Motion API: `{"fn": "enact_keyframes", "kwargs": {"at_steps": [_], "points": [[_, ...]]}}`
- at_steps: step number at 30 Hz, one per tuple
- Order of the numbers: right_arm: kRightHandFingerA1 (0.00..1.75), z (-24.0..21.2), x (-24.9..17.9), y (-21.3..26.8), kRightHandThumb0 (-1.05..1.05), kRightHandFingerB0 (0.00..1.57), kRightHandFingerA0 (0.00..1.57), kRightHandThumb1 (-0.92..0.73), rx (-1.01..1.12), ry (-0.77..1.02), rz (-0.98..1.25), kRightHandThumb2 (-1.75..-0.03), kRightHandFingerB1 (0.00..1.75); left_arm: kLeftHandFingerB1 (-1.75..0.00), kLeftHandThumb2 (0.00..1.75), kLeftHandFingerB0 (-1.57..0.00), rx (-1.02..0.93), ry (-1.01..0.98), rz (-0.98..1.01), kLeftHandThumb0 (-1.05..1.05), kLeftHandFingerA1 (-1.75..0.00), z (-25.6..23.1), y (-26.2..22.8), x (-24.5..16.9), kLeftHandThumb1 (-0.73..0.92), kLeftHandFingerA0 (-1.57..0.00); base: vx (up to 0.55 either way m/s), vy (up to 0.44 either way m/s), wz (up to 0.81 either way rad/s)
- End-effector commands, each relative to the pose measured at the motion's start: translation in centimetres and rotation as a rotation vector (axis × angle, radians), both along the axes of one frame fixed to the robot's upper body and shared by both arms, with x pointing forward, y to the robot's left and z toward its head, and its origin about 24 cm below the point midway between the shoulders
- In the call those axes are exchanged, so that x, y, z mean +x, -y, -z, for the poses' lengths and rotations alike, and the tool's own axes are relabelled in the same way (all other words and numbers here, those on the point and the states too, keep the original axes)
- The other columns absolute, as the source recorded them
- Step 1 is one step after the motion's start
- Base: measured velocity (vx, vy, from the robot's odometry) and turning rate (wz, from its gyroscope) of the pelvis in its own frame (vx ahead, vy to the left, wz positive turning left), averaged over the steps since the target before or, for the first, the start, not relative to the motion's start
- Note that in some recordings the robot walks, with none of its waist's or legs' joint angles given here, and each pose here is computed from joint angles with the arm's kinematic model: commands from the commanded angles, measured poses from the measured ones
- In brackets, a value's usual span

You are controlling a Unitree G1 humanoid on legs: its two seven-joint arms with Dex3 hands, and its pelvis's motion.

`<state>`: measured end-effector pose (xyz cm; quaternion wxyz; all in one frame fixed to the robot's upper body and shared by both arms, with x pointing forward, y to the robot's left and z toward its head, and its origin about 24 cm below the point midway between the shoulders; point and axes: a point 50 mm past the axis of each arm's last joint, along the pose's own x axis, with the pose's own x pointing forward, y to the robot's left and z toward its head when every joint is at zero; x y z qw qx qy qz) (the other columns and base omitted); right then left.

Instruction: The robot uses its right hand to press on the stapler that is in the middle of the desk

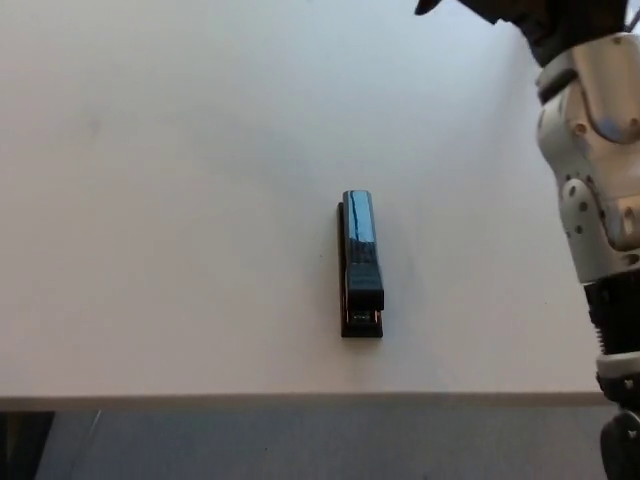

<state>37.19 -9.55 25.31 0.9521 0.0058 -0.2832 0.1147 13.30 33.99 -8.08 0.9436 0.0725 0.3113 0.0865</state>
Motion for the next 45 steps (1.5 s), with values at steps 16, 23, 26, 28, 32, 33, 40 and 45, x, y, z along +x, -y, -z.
{"fn": "enact_keyframes", "kwargs": {"at_steps": [16, 23, 26, 28, 32, 33, 40, 45], "points": [[1.49, 12.3, 2.1, -6.0, -0.15, 0.73, 1.04, -0.74, -0.055, -0.496, -0.063, -0.82, 1.3, -0.47, 1.06, -0.02, 0.022, 0.048, 0.059, -0.69, -0.51, -1.0, -0.4, 0.4, 0.66, -0.07, 0.0, 0.0, 0.0], [1.43, 15.7, 0.8, -7.6, -0.17, 0.78, 1.06, -0.79, -0.13, -0.589, -0.04, -0.7, 1.18, -0.35, 0.7, -0.07, 0.041, 0.035, 0.072, -0.65, -0.41, -1.0, -0.4, 0.6, 0.92, -0.11, 0.0, 0.0, 0.0], [1.49, 17.0, 0.3, -7.8, -0.21, 0.75, 0.98, -0.78, -0.154, -0.626, -0.043, -0.68, 1.21, -0.35, 0.7, -0.06, 0.037, 0.042, 0.067, -0.64, -0.4, -1.0, -0.3, 0.9, 0.92, -0.08, 0.0, 0.0, 0.0], [1.46, 18.3, -0.2, -7.9, -0.22, 0.79, 0.99, -0.76, -0.152, -0.675, -0.044, -0.71, 1.26, -0.45, 1.07, -0.02, 0.04, 0.038, 0.057, -0.66, -0.48, -0.9, -0.2, 0.8, 0.66, -0.01, 0.0, 0.0, 0.0], [1.48, 20.5, -1.0, -7.2, -0.17, 0.77, 1.01, -0.79, -0.155, -0.774, -0.025, -0.73, 1.26, -0.37, 0.69, -0.07, 0.035, 0.037, 0.061, -0.63, -0.42, -0.8, 0.0, 0.8, 0.92, -0.1, 0.0, 0.0, 0.0], [1.42, 20.8, -1.1, -7.0, -0.14, 0.78, 1.03, -0.78, -0.159, -0.782, -0.015, -0.71, 1.21, -0.37, 0.7, -0.07, 0.034, 0.04, 0.062, -0.64, -0.42, -0.8, -0.1, 0.9, 0.92, -0.11, 0.0, 0.0, 0.0], [1.53, 23.7, -2.3, -4.9, -0.14, 0.75, 1.02, -0.76, -0.109, -0.865, 0.023, -0.75, 1.34, -0.43, 1.05, -0.05, 0.043, 0.036, 0.071, -0.71, -0.47, -0.9, -0.2, 0.9, 0.66, 0.0, 0.0, 0.0, 0.0], [1.5, 24.5, -2.7, -4.8, -0.17, 0.74, 0.99, -0.79, -0.109, -0.891, 0.031, -0.73, 1.24, -0.44, 1.07, -0.02, 0.049, 0.039, 0.083, -0.66, -0.48, -1.0, -0.1, 1.2, 0.67, -0.01, 0.0, 0.0, 0.0]]}}
